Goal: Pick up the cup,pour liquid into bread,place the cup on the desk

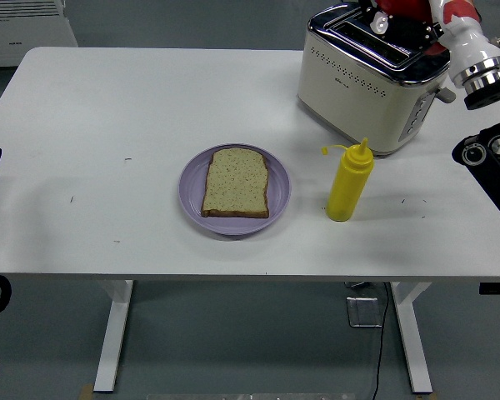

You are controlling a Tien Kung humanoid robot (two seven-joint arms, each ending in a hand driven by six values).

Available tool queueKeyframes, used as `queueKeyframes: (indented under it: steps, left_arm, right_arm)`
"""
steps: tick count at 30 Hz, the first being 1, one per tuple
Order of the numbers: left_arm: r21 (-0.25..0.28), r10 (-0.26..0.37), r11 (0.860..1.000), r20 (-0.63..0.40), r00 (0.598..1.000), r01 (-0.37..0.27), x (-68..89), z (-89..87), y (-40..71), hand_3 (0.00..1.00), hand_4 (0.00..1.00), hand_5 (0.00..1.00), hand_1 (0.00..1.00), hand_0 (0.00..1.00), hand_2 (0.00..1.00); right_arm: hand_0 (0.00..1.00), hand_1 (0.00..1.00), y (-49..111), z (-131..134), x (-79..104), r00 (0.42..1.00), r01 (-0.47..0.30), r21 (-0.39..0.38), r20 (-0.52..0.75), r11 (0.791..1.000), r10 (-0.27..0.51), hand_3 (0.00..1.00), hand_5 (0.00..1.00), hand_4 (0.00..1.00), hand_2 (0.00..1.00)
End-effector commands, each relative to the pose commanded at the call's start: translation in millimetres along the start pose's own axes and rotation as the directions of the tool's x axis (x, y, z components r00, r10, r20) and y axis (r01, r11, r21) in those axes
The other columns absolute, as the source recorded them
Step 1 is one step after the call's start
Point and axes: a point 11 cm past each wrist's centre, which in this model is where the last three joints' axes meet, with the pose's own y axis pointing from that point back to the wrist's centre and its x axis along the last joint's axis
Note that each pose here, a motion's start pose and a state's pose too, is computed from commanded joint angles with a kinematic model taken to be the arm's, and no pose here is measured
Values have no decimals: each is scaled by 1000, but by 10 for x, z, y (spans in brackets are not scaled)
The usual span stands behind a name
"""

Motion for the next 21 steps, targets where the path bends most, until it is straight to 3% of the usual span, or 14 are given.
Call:
queueKeyframes:
  steps: [6, 12, 15, 21]
  left_arm:
    - [4, 1, 1000, 1, 1000, -1, 4, -14, 3, 684, 558, 993, 736, 784, 727]
    - [10, -2, 1000, 4, 1000, 2, -4, -36, 3, 685, 557, 993, 737, 784, 728]
    - [12, -1, 1000, 5, 1000, 1, -2, -41, 6, 685, 557, 993, 737, 784, 728]
    - [19, 2, 1000, 8, 1000, -2, 11, -63, 10, 685, 556, 992, 737, 784, 729]
  right_arm:
    - [170, 217, 315, 395, 195, 970, -109, -121, 205, 987, 132, 415, 165, 679, 338]
    - [172, 222, 657, 824, 203, 897, -145, -297, 362, 944, 252, 414, 176, 677, 338]
    - [180, 222, 831, 1004, 164, 872, -152, -366, 389, 918, 299, 416, 179, 669, 337]
    - [186, 230, 1122, 1251, 19, 883, -141, -434, 351, 890, 311, 417, 185, 669, 340]
